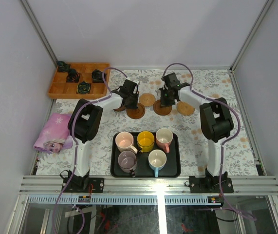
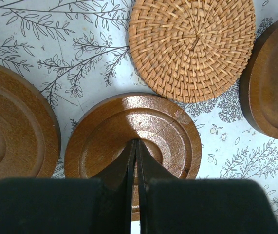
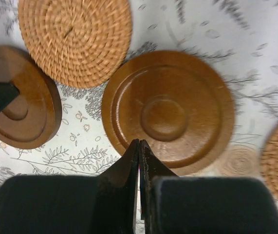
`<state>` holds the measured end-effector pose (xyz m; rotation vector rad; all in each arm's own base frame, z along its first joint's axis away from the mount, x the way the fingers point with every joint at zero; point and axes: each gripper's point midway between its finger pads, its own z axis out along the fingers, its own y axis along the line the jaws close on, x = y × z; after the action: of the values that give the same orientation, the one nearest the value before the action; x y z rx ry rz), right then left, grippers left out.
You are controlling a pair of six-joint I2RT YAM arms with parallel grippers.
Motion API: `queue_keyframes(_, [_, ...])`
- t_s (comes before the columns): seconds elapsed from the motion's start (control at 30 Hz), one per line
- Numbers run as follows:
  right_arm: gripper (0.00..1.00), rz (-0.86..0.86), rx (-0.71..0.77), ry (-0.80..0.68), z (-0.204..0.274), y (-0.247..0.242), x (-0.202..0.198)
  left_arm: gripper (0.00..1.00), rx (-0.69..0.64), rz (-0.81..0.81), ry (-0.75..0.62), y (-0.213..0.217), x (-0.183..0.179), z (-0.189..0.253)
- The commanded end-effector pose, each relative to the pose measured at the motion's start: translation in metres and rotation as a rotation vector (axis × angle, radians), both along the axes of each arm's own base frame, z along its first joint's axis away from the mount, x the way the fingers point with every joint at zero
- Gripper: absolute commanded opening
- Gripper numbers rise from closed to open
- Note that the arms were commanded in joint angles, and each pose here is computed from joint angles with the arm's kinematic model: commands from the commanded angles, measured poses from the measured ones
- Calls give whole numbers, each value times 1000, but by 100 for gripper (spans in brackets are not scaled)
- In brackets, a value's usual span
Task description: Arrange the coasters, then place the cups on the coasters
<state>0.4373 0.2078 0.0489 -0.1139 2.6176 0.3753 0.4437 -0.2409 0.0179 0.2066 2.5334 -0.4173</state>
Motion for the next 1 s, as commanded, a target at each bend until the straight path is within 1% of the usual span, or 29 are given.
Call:
queue_keyframes(0.0, [0, 35, 64, -6, 7, 19, 6, 0, 36, -4, 109, 8, -23, -34])
queue_keyframes(0.23, [0, 9, 26, 48, -18, 12, 1, 0, 44, -4, 130, 10, -33, -41])
queue_keyframes(0.47, [0, -83, -138, 100, -45, -21, -6, 0, 56, -12, 131, 12, -36, -44])
queue_keyframes(0.63, [0, -157, -202, 98, -45, -47, -7, 0, 61, -16, 128, 11, -35, -44])
queue_keyframes(0.97, [0, -300, -261, 102, -40, -98, 1, 0, 52, -31, 124, 5, -26, -42])
